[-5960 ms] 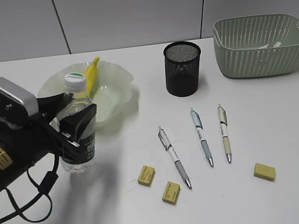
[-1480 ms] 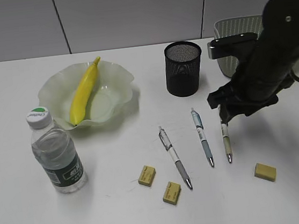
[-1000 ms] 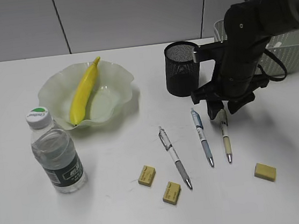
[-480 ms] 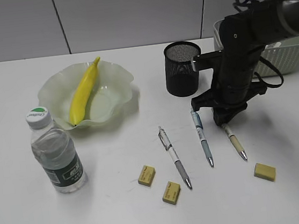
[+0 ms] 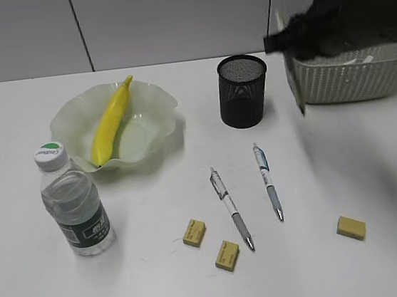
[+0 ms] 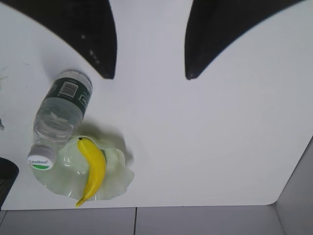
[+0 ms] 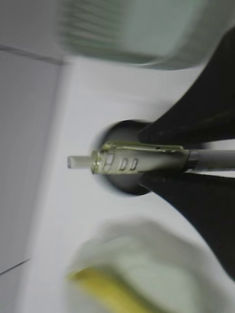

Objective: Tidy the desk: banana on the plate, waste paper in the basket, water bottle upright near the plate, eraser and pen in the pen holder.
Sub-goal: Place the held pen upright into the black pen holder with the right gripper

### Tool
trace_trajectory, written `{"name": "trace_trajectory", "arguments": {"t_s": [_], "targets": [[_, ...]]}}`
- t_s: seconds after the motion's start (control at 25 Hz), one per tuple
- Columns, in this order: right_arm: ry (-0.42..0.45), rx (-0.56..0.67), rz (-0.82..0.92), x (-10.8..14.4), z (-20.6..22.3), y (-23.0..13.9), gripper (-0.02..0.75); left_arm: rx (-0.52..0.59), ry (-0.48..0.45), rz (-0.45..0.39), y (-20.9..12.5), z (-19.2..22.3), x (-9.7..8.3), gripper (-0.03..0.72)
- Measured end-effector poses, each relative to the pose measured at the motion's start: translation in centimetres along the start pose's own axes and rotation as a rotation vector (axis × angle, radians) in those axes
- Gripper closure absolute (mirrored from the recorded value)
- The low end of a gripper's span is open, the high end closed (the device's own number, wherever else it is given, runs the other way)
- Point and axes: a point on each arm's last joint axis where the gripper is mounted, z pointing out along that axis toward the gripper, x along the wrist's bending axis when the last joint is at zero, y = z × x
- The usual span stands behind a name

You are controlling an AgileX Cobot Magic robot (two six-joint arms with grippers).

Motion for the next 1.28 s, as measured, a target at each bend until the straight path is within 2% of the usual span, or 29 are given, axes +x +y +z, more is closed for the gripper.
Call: {"name": "trace_trajectory", "arguments": {"t_s": [0.04, 0.12, 0.2, 0.28, 0.48, 0.64, 0.72, 0.84, 0.88, 0.96, 1.08, 1.2, 1.28], "targets": [[0.04, -0.18, -0.043, 0.3, -0.6, 1.2, 0.596, 0.0, 0.0, 0.0, 0.0, 0.0, 0.0, 0.347], [0.061, -0.413, -0.109, 0.5, -0.6, 2.4, 0.596, 0.0, 0.0, 0.0, 0.0, 0.0, 0.0, 0.348], [0.031, -0.513, -0.104, 0.2, 0.9, 2.4, 0.596, 0.0, 0.0, 0.0, 0.0, 0.0, 0.0, 0.352], [-0.016, -0.525, -0.068, -0.5, 3.3, 1.6, 0.596, 0.0, 0.0, 0.0, 0.0, 0.0, 0.0, 0.361], [-0.02, -0.468, -0.082, -1.0, 9.1, -2.4, 0.596, 0.0, 0.0, 0.0, 0.0, 0.0, 0.0, 0.407], [-0.005, -0.365, -0.068, -1.2, 11.1, -5.5, 0.589, 0.0, 0.0, 0.0, 0.0, 0.0, 0.0, 0.444], [-0.007, -0.328, -0.065, -1.2, 11.3, -6.0, 0.503, 0.0, 0.0, 0.0, 0.0, 0.0, 0.0, 0.449], [-0.006, -0.336, -0.063, -1.2, 11.1, -5.6, 0.297, 0.0, 0.0, 0.0, 0.0, 0.0, 0.0, 0.451], [-0.006, -0.341, -0.063, -1.1, 10.9, -5.3, 0.252, 0.0, 0.0, 0.0, 0.0, 0.0, 0.0, 0.451], [-0.006, -0.341, -0.063, -1.0, 9.9, -3.7, 0.195, 0.0, 0.0, 0.0, 0.0, 0.0, 0.0, 0.451], [-0.013, -0.26, -0.064, -0.6, 6.6, 0.0, 0.175, 0.0, 0.0, 0.0, 0.0, 0.0, 0.0, 0.451], [-0.023, -0.073, -0.109, -0.3, 1.5, 3.0, 0.212, 0.0, 0.0, 0.0, 0.0, 0.0, 0.0, 0.451], [-0.039, 0.091, -0.149, -0.3, -2.3, 3.0, 0.262, 0.0, 0.0, 0.0, 0.0, 0.0, 0.0, 0.451]]}}
